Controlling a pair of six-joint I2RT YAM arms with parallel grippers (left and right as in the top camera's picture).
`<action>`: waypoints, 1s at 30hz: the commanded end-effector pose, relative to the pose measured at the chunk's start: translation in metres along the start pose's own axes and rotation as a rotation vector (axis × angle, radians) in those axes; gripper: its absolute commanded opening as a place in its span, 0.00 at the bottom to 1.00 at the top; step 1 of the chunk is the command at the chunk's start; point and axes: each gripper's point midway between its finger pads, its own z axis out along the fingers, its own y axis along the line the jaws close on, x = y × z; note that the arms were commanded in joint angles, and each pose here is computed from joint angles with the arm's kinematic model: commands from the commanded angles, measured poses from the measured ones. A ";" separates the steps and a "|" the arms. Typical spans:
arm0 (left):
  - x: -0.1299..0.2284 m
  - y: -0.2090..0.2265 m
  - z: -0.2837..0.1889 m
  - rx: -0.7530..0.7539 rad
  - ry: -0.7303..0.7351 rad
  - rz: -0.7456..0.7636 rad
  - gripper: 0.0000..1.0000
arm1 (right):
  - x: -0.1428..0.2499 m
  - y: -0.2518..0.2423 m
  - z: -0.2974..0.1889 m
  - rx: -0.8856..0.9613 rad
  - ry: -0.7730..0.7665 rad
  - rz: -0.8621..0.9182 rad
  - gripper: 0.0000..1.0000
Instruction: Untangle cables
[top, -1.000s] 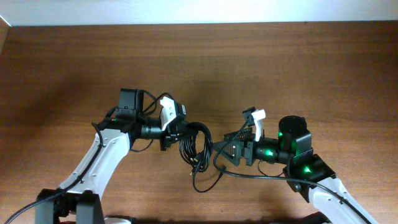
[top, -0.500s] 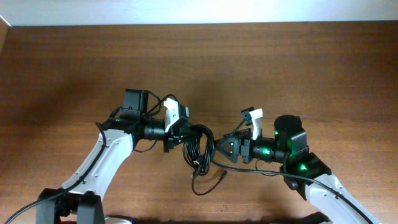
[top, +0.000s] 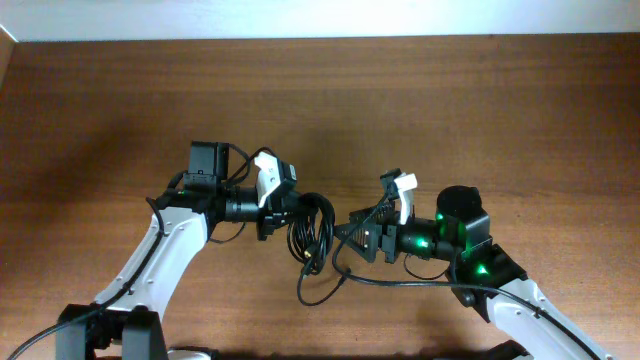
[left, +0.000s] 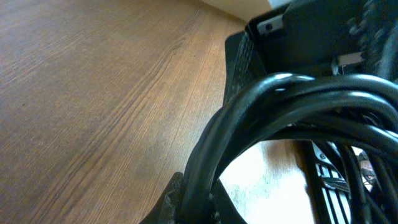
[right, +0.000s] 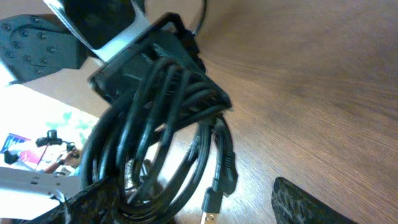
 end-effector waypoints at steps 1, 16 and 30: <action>-0.009 0.000 -0.003 -0.012 -0.008 0.018 0.00 | -0.005 0.026 0.001 -0.106 0.014 -0.037 0.77; -0.010 -0.007 0.005 0.018 -0.001 0.028 0.00 | -0.005 0.022 0.001 -0.084 0.010 -0.005 0.48; -0.009 -0.008 0.005 0.020 0.001 0.022 0.01 | 0.001 -0.016 0.014 0.025 0.015 0.069 0.04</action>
